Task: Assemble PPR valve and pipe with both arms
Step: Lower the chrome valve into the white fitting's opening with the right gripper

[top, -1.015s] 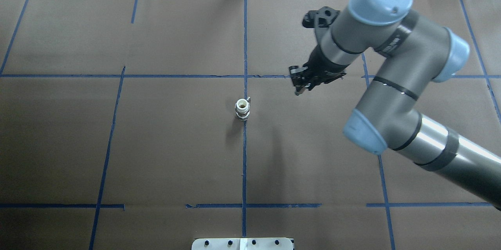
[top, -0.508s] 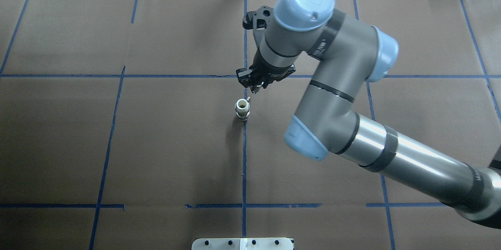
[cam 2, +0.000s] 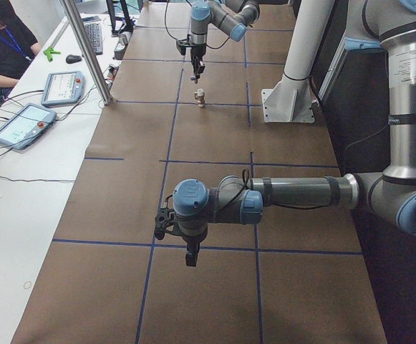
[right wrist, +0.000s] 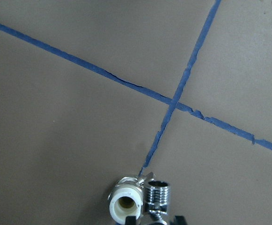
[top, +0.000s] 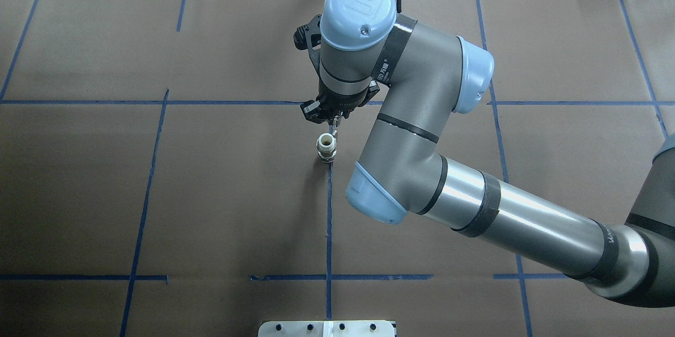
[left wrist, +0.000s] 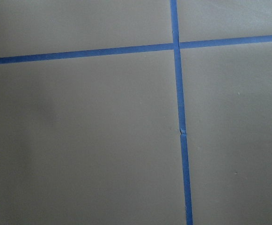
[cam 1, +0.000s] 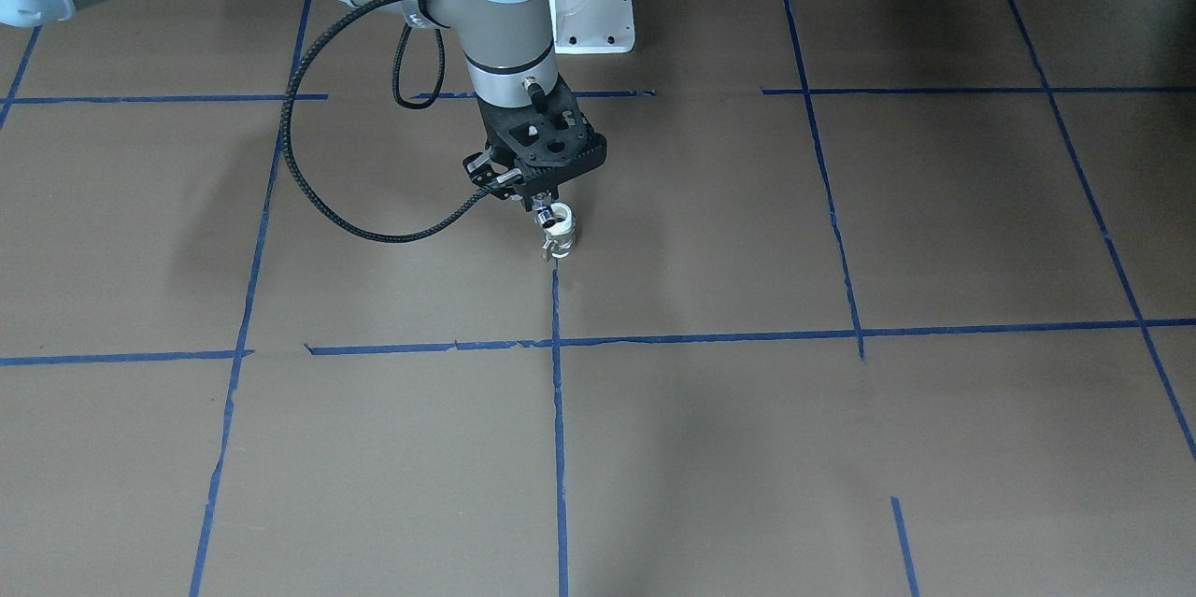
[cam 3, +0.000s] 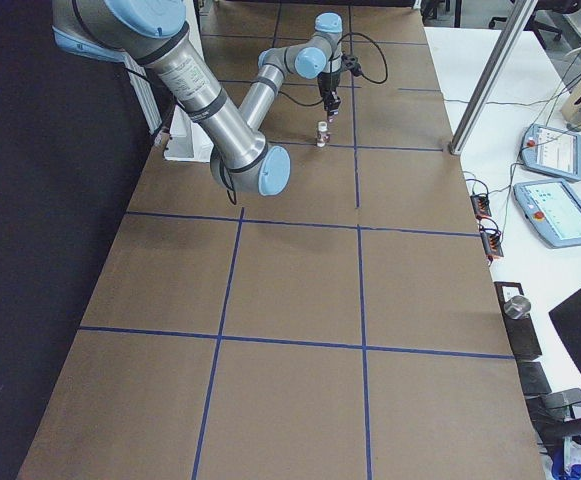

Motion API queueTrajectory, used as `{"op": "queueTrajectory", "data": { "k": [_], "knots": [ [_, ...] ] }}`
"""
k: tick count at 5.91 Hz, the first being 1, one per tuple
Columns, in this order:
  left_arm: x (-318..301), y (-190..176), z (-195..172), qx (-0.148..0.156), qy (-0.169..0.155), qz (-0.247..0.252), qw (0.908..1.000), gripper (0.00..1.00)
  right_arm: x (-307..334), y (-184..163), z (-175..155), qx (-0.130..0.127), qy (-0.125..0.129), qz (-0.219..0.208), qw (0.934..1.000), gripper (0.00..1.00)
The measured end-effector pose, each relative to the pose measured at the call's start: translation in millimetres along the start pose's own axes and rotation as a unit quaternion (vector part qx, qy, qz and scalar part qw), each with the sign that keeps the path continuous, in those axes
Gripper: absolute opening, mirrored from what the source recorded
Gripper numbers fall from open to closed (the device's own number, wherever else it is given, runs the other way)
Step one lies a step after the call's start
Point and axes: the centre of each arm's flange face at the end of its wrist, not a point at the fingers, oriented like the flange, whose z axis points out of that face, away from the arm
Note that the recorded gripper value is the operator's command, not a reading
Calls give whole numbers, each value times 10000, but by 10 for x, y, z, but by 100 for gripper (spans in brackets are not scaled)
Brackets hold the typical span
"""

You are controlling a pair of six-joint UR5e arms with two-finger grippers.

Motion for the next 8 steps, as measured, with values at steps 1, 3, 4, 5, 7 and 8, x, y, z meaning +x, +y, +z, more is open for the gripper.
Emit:
{"op": "queueTrajectory", "data": {
  "k": [1,3,4,5,7,8],
  "knots": [
    [-1,-2,3,-3,2,-4,10000,100,-59,45,51,-67,15,-56,10000,0],
    [-2,-3,5,-5,2,-6,10000,100,-170,94,92,-109,-2,-112,9999,0],
    [-2,-4,5,-5,2,-6,10000,100,-213,115,122,-96,33,-131,9999,0],
    [-4,-3,8,-7,2,-8,10000,100,-249,137,178,-77,109,-151,9998,0],
    [-9,-1,12,-12,3,-13,10000,100,-265,144,239,-78,176,-151,9997,0],
    [-9,-1,13,-13,3,-14,10000,100,-280,135,239,-73,175,-148,9997,0]
  ]
}}
